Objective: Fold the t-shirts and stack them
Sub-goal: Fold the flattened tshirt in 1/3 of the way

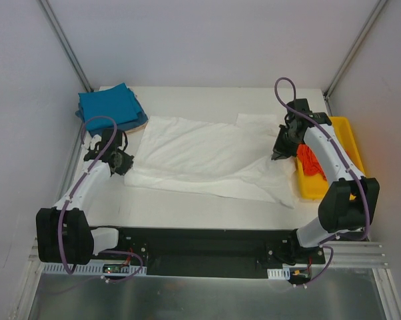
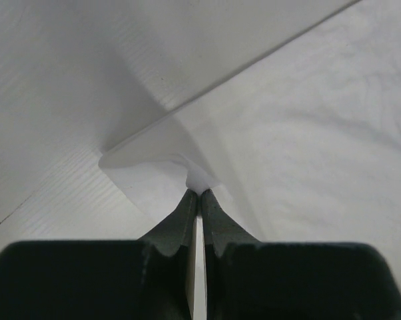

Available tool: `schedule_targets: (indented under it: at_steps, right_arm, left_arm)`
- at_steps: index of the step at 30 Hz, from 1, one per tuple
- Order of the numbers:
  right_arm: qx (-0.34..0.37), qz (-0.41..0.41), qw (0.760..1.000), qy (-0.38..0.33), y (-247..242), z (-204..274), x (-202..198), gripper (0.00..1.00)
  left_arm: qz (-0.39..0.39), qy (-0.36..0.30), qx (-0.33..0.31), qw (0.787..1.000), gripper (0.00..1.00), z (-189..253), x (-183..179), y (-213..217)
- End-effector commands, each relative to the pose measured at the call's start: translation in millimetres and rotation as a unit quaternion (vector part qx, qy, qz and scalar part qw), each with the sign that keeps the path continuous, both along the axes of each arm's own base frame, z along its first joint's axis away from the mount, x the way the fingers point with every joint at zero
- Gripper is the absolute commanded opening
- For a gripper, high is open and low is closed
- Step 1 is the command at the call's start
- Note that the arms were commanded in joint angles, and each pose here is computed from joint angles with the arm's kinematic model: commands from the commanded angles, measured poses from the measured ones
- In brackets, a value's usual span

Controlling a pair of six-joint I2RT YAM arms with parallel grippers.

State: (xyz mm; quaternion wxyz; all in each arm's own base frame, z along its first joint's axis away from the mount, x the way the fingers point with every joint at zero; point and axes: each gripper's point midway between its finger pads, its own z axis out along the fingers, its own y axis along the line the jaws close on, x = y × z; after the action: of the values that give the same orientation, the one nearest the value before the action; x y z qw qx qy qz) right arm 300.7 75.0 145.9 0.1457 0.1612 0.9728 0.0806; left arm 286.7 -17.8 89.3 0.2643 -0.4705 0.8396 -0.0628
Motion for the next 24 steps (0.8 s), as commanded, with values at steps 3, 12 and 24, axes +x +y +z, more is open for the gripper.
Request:
schedule_targets:
  at_steps: [3, 12, 24]
  right_arm:
    - [-0.023, -0.012, 0.999, -0.029, -16, 9, 19, 0.02]
    - [-0.025, -0.022, 0.999, -0.025, -26, 0, 28, 0.02]
    - [0.004, 0.028, 0.999, -0.019, -19, -29, 90, 0.42]
  left_arm:
    - [0.018, -0.028, 0.038, 0.999, 0.0, 14, 21, 14]
    - [-0.009, -0.026, 0.035, 0.999, 0.0, 5, 47, 8]
    - [-0.06, -0.012, 0.037, 0.997, 0.56, -1, 72, 0]
